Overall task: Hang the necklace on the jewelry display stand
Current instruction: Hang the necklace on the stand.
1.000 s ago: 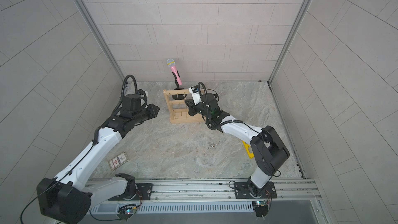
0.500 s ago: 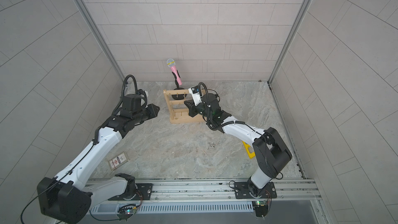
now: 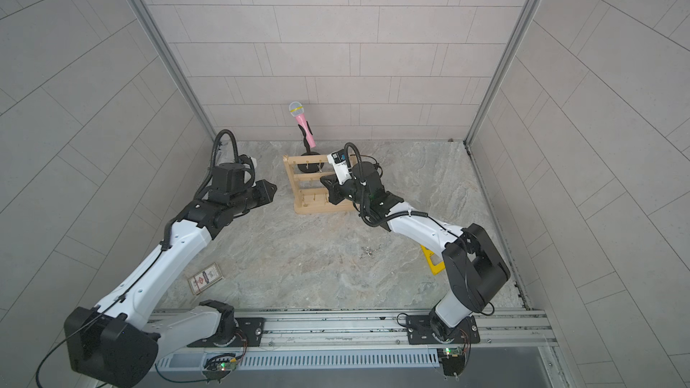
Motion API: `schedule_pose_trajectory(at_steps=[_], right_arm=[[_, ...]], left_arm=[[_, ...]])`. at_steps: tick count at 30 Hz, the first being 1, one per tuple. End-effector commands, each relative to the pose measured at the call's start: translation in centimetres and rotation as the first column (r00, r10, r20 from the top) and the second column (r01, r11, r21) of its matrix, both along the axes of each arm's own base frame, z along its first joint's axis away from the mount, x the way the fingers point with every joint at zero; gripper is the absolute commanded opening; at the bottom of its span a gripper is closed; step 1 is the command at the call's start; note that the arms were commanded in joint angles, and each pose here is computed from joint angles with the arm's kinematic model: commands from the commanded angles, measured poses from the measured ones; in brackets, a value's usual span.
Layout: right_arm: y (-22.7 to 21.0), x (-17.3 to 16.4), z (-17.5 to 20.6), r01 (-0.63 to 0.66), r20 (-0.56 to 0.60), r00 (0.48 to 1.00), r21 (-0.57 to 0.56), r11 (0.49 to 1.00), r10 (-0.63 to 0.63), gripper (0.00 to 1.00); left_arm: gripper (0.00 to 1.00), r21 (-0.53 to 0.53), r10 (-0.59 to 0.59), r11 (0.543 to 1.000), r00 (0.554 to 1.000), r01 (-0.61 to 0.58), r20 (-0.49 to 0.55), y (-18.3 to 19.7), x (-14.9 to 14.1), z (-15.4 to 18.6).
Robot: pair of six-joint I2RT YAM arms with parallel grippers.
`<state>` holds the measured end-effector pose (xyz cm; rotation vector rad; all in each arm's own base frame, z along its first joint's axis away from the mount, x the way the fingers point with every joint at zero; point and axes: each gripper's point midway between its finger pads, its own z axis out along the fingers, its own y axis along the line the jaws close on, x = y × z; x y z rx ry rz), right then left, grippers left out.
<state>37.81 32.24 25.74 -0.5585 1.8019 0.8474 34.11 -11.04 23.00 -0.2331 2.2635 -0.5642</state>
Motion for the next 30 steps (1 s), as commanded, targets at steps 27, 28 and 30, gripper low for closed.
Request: schedule_pose_trajectory(at_steps=[27,28,30], right_arm=[[-0.6,-2.1,1.9,-0.061,0.026,0.998,0.011,0.998,0.06,0.03],[-0.6,-2.3,2.1,-0.065,0.028,0.998,0.015,0.998,0.065,0.03],[-0.5,-2.5,2.3,-0.072,0.029,0.997,0.021,0.997,0.071,0.03]], left_arm=[[0.21,-0.003,0.01,1.0,1.0,-0.01,0.001,0.2,0.2,-0.4],[0.2,-0.002,0.011,1.0,1.0,-0.011,0.002,0.2,0.2,-0.4],[0.21,-0.002,0.012,1.0,1.0,-0.012,0.002,0.3,0.2,-0.4]])
